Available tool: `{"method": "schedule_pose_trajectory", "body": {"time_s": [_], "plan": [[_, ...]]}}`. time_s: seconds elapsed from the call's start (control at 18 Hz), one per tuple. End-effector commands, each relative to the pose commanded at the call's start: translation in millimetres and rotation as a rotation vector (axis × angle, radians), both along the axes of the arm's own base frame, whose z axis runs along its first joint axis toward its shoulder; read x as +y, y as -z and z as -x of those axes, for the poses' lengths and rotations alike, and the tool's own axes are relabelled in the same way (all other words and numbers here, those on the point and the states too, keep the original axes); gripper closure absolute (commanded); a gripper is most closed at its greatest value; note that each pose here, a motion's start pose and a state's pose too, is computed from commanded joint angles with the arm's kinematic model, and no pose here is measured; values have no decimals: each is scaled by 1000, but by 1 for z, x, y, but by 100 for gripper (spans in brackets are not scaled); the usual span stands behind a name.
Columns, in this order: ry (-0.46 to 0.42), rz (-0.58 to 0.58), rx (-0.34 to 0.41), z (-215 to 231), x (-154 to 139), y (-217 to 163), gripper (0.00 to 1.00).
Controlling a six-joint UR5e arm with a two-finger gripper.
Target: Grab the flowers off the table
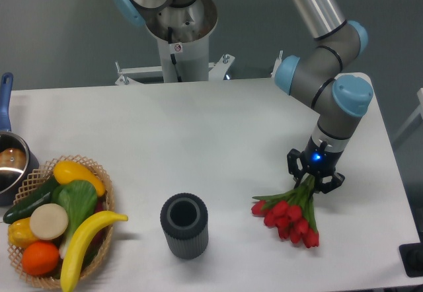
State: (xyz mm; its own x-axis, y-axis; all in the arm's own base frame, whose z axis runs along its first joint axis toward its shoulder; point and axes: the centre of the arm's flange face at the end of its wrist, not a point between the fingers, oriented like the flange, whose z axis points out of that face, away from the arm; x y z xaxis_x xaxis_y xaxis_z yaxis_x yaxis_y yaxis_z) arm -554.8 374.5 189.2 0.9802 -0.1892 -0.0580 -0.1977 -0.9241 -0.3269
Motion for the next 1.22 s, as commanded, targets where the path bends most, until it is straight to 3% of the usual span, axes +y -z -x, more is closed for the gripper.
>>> {"method": "schedule_pose_trajectory", "body": {"time_s": [0.28, 0.5, 0.72, 1.22], "plan": [[-13, -13, 41, 11, -6, -28, 100], [-35, -30, 110, 33, -7, -71, 100], [-49, 37, 155, 51, -9, -109, 100], [-73, 47, 125, 61, -6, -138, 100]]}}
